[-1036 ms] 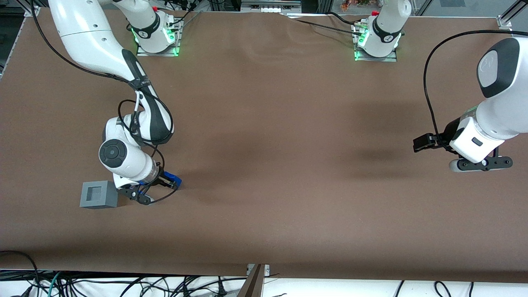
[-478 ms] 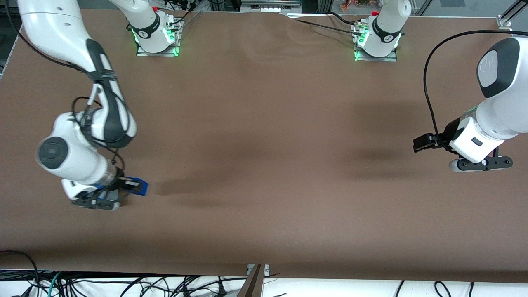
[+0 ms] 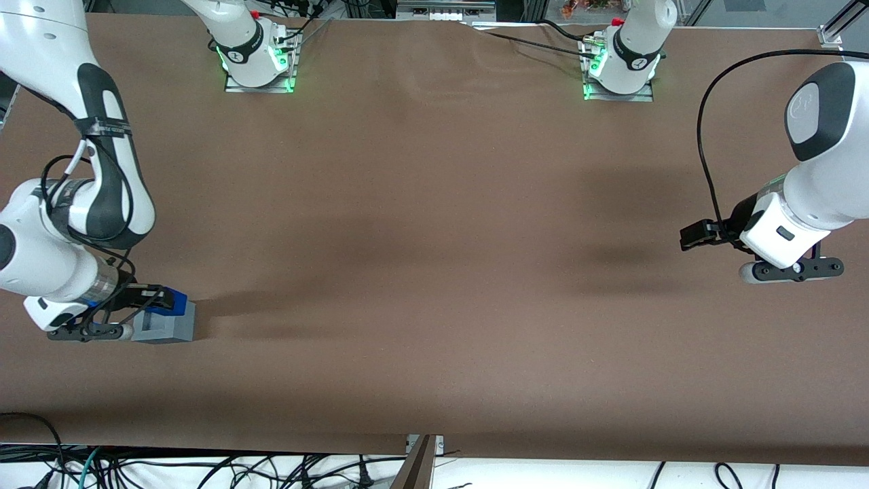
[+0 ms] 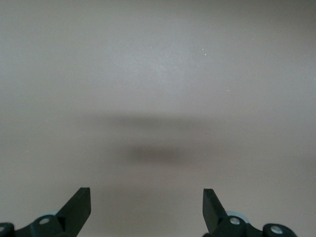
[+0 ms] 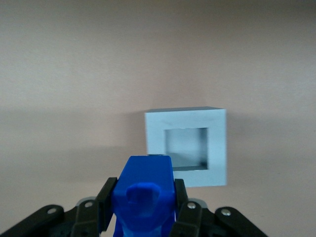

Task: Insert blue part into gray base with right arm
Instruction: 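Carry the blue part over the gray base's square opening, then lower the blue part into the gray base's opening and press down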

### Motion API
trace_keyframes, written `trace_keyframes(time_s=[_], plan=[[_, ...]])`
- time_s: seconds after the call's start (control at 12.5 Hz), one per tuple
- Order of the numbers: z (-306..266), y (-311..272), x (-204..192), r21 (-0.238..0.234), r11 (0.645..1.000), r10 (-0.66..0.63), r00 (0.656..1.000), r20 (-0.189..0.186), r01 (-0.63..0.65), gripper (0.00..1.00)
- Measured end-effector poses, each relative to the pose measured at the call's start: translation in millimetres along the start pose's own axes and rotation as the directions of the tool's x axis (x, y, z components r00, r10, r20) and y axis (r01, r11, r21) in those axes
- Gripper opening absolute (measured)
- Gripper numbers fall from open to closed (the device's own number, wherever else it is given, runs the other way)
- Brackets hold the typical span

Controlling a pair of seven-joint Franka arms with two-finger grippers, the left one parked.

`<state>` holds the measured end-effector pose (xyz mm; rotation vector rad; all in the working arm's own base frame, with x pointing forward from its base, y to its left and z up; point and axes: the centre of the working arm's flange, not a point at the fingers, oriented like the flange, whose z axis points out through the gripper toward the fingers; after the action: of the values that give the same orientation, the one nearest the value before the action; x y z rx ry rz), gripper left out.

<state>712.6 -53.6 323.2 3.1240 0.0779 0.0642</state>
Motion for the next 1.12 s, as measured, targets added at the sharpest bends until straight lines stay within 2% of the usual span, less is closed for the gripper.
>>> trace_keyframes(time_s=[0.48,1.12], plan=[[6.4,22.6,-3.2,0.000,0.997,-0.078,0.997,0.005,0.078,0.51],[-2.0,32.4,5.1,-0.009,0.996,-0.088,0.996,-0.034,0.087,0.51]])
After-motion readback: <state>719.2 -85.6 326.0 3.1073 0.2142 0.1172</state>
